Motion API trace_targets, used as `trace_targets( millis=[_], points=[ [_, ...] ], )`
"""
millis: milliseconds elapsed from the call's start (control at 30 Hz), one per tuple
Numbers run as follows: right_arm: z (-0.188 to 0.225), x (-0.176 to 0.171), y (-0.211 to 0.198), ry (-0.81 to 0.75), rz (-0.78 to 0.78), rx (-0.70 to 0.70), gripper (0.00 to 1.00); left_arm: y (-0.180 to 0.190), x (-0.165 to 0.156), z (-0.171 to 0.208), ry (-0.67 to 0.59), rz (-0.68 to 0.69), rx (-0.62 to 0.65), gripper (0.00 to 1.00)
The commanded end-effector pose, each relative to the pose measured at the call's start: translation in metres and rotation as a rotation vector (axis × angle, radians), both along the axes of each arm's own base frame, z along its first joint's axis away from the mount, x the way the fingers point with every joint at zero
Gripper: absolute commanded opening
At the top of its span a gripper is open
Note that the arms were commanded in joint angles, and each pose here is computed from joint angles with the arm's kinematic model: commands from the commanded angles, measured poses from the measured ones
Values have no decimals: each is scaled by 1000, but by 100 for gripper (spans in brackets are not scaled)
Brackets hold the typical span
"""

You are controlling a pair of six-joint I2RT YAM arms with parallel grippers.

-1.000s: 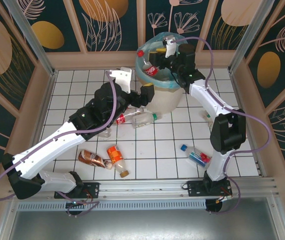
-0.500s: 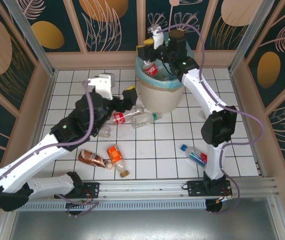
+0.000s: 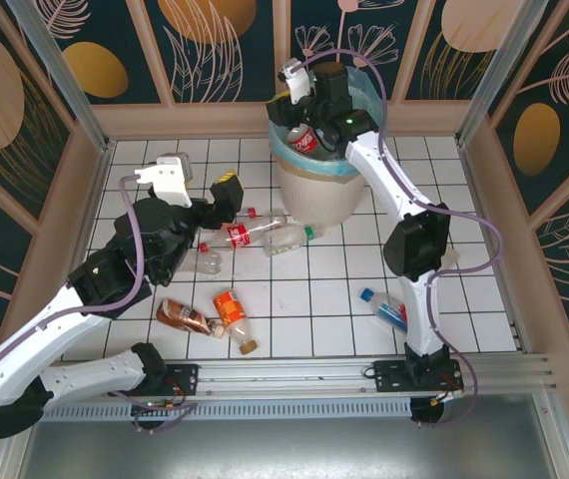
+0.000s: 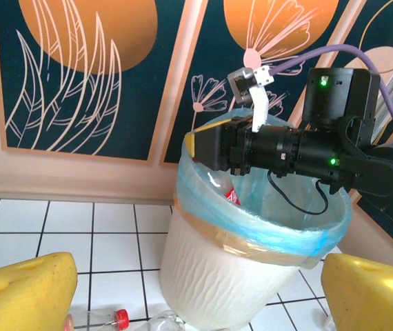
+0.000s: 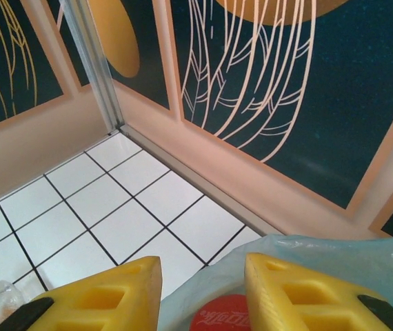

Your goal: Put the plastic bottles in the bin

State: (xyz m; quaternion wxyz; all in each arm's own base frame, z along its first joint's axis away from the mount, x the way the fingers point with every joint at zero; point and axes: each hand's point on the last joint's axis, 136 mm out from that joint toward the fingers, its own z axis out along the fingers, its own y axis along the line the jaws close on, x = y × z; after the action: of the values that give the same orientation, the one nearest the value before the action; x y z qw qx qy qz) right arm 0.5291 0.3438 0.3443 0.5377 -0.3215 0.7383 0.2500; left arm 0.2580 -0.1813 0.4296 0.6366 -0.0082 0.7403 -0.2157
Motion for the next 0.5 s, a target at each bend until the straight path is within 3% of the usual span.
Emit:
trace_targets(
  millis=[0,467],
  points=[
    [10,-13,-13,1,-34,-27,38,-1,3,2,-5,8,11,91],
    [36,-38,-56,-48,-77,84,38,-10,7,-2,-1,-5,17,91]
  ],
)
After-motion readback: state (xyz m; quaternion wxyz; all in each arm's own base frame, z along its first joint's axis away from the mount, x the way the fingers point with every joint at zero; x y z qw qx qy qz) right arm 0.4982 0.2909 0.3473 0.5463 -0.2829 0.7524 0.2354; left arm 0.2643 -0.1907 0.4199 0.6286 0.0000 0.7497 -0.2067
